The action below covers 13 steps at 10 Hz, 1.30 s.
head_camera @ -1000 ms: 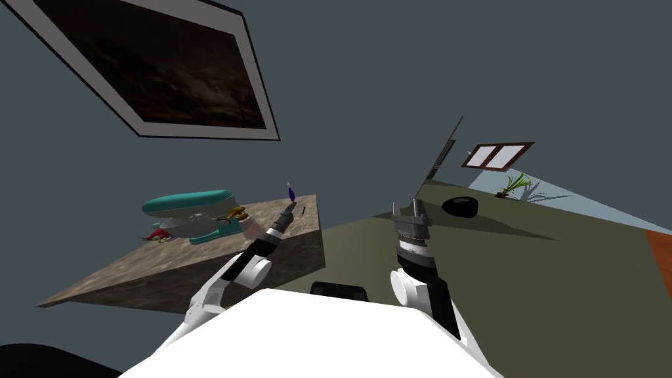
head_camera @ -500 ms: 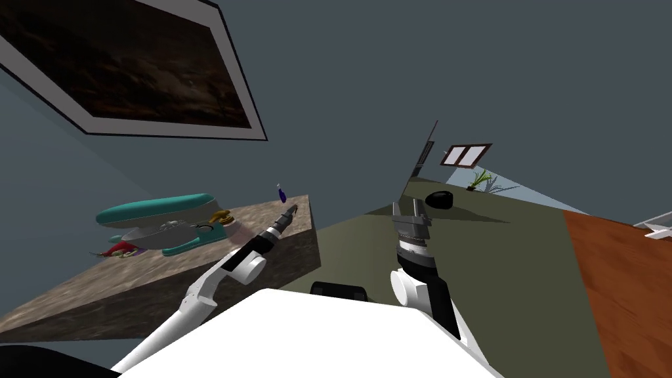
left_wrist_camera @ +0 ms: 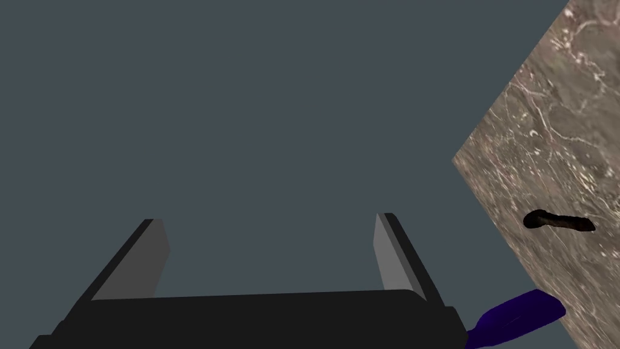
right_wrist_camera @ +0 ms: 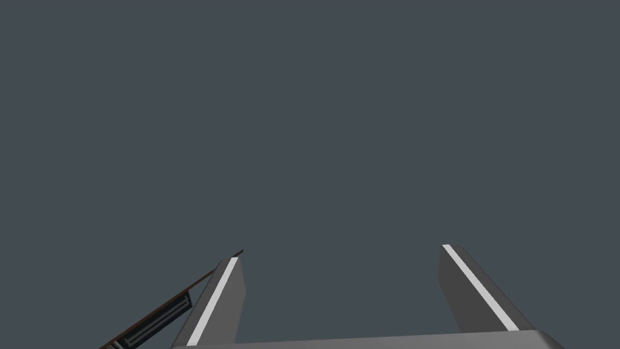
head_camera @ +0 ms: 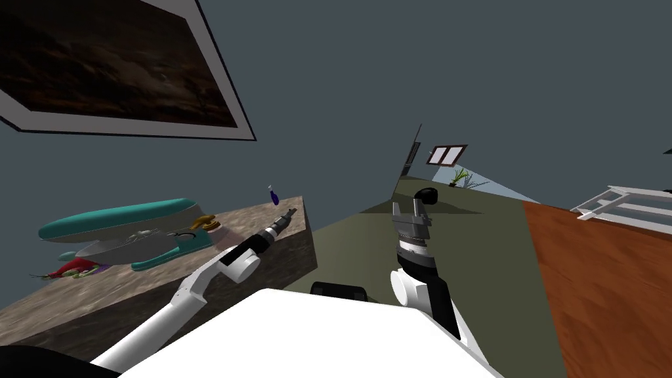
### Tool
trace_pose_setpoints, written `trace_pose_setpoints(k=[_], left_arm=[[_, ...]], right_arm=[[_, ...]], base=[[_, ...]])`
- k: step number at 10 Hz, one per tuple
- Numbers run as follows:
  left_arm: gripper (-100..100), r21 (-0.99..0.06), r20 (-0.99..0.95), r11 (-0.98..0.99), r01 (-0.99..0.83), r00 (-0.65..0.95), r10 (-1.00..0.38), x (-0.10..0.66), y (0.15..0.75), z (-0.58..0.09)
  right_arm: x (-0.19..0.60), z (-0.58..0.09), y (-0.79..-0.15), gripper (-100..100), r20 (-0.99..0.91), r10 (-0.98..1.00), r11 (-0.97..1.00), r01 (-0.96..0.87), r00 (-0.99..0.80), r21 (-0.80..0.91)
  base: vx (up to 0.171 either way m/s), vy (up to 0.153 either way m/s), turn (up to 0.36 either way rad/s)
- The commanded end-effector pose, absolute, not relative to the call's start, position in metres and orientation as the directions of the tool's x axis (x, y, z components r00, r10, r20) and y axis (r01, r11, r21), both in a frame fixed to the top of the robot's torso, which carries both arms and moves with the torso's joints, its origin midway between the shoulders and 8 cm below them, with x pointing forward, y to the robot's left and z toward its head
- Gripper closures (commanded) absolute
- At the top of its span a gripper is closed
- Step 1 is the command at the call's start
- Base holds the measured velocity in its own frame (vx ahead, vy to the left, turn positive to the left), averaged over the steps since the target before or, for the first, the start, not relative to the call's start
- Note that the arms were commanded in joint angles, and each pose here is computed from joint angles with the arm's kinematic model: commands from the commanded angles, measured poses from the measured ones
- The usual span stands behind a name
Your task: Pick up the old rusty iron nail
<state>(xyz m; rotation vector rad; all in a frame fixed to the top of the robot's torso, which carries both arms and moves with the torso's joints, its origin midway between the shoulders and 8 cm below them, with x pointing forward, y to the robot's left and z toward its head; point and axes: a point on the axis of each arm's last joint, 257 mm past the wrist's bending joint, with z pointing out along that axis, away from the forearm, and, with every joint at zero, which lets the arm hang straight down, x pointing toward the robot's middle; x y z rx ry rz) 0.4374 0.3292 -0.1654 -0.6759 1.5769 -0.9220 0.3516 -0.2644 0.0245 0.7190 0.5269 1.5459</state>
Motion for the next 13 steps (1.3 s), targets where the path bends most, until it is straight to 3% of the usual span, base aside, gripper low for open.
trace_pose_setpoints(k=[1, 13], left_arm=[[-100, -0.831, -0.547, 0.556, 0.026, -0.226, -0.806, 0.436, 0.336, -0.175], [-100, -0.627, -0.575, 0.705, -0.332, -0.414, -0.706, 0.399, 0.432, -0.272]], right_arm=[[0.352, 0.025, -0.264, 0, 0.135, 0.991, -0.106, -0.702, -0.015, 0.704], [0.352, 0.024, -0.265, 0, 0.134, 0.991, -0.106, -0.702, -0.015, 0.704]], base=[[-0.003, -0.009, -0.084], [0.027, 0.021, -0.132]])
